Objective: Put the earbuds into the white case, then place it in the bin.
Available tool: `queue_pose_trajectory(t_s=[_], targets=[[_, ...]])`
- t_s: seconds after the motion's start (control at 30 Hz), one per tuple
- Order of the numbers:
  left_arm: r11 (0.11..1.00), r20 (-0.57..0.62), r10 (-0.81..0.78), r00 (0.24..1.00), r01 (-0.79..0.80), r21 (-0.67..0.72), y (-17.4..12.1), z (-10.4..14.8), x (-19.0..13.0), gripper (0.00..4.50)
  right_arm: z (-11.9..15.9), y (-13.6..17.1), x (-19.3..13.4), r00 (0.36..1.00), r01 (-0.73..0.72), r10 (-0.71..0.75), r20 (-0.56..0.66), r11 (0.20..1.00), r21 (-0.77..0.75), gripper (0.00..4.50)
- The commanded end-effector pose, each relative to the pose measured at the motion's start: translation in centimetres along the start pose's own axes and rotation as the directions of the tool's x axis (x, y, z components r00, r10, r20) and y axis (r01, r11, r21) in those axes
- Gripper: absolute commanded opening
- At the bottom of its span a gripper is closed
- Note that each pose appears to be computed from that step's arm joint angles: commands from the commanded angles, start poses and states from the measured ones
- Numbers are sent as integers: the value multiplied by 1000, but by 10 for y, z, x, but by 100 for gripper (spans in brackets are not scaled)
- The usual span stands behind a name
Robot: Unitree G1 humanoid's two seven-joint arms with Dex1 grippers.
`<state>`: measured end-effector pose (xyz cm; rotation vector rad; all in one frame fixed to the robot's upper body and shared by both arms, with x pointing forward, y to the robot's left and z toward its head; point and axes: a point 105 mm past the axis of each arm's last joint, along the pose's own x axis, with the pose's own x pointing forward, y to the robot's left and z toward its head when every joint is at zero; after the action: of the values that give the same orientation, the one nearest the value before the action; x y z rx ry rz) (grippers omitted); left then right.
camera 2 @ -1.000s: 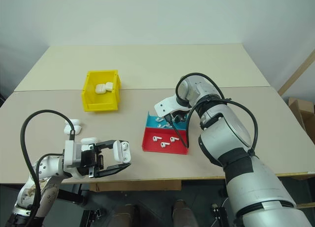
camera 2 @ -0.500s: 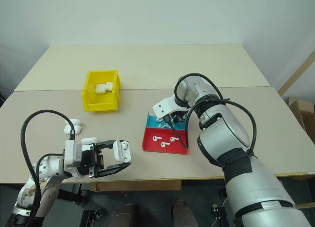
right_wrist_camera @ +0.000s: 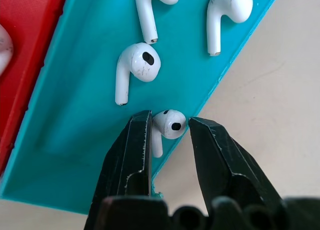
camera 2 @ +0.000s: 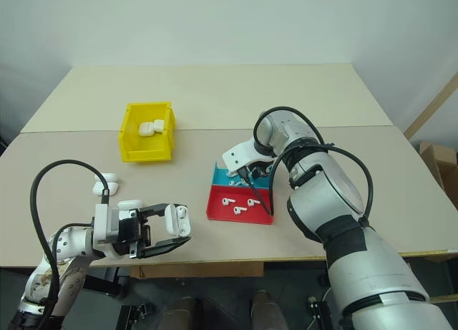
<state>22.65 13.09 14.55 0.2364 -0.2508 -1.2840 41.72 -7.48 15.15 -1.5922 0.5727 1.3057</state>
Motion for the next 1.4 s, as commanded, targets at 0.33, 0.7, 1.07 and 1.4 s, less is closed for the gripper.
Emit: queue_pose_trajectory(t_s=[0.33, 0.7, 1.07, 1.4], targets=[[999, 14, -23, 1000, 22, 42, -3, 9, 3, 278, -3, -1, -4, 1000, -2, 3, -13, 1000, 14, 153], [999, 13, -19, 1000, 19, 39, -3, 10, 3, 278, -3, 1, -3, 1000, -13, 13, -8, 1000, 18, 62], [999, 54, -11, 998, 9, 43, 0, 17, 7, 278, 4, -21, -37, 987, 110, -116, 108, 992, 62, 62], [997, 132, -57, 990, 50, 51, 6, 32, 18, 278, 7, -16, -177, 597, 335, -575, 559, 812, 478, 62]])
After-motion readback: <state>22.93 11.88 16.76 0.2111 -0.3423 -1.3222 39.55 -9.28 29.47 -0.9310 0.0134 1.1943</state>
